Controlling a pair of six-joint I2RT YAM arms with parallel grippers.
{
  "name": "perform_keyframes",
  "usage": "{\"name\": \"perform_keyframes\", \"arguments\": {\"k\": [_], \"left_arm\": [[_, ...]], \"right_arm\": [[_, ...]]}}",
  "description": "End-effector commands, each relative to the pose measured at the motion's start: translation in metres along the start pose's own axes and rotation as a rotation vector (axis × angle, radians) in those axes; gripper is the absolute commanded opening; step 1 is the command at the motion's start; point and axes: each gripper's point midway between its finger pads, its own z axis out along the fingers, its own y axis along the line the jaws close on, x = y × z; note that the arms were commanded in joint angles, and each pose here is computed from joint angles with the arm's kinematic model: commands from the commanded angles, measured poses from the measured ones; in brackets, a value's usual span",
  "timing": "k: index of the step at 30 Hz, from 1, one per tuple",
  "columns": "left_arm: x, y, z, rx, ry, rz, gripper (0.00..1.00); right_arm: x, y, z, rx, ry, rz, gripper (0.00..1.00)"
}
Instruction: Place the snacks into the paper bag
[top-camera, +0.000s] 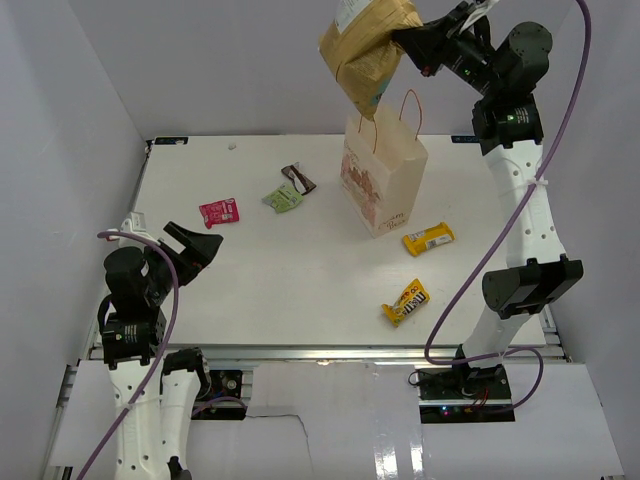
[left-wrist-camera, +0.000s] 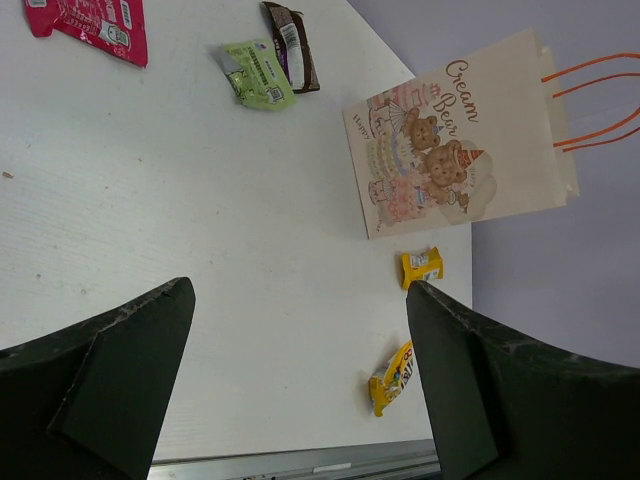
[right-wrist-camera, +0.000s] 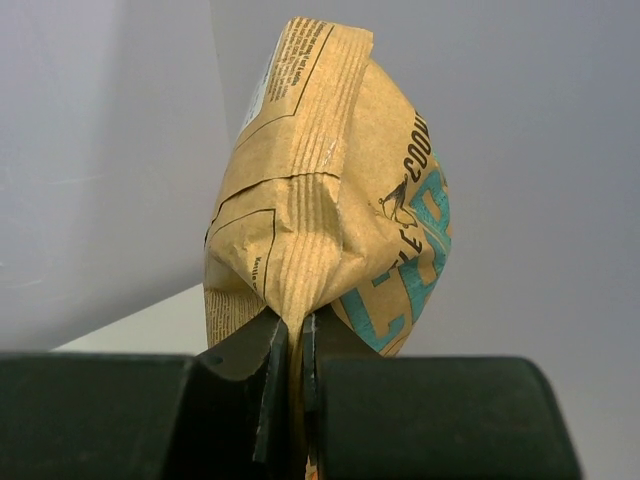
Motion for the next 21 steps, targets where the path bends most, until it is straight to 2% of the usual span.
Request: {"name": "perform_keyframes", "arguments": {"k": [1,5,12,19,20,21], "left_arm": [[0.0,-0.001,0.0,0.008,-0.004,0.005,0.97],[0.0,0.0,0.0,0.008,-0.004,0.007,0.97],[0.003,0.002,0.001,0.007,0.001,0.005,0.97],[0.004,0.003,0.002,0.008,0.003,0.005,0.97],[0.005,0.003,0.002,0.007,0.005,0.004,0.97],[0.005,0.003,0.001,0.008,0.002,0.004,0.97]], "right_arm": [[-0.068,0.019,-0.004,-0.04,-0.184,-0.1,0.08],[-0.083,0.014,-0.01,0.0,-0.21,-0.153,0.08],[-0.07,-0.012,-0.024,0.054,-0.169,-0.159,0.08],[-0.019,-0.021,-0.034,0.078,-0.042,-0.159,0.08],[0.008,-0.029,-0.037,0.09,0.007,-0.152,0.08],[0.017,-0.03,-0.041,0.095,0.024,-0.155,0.08]]}}
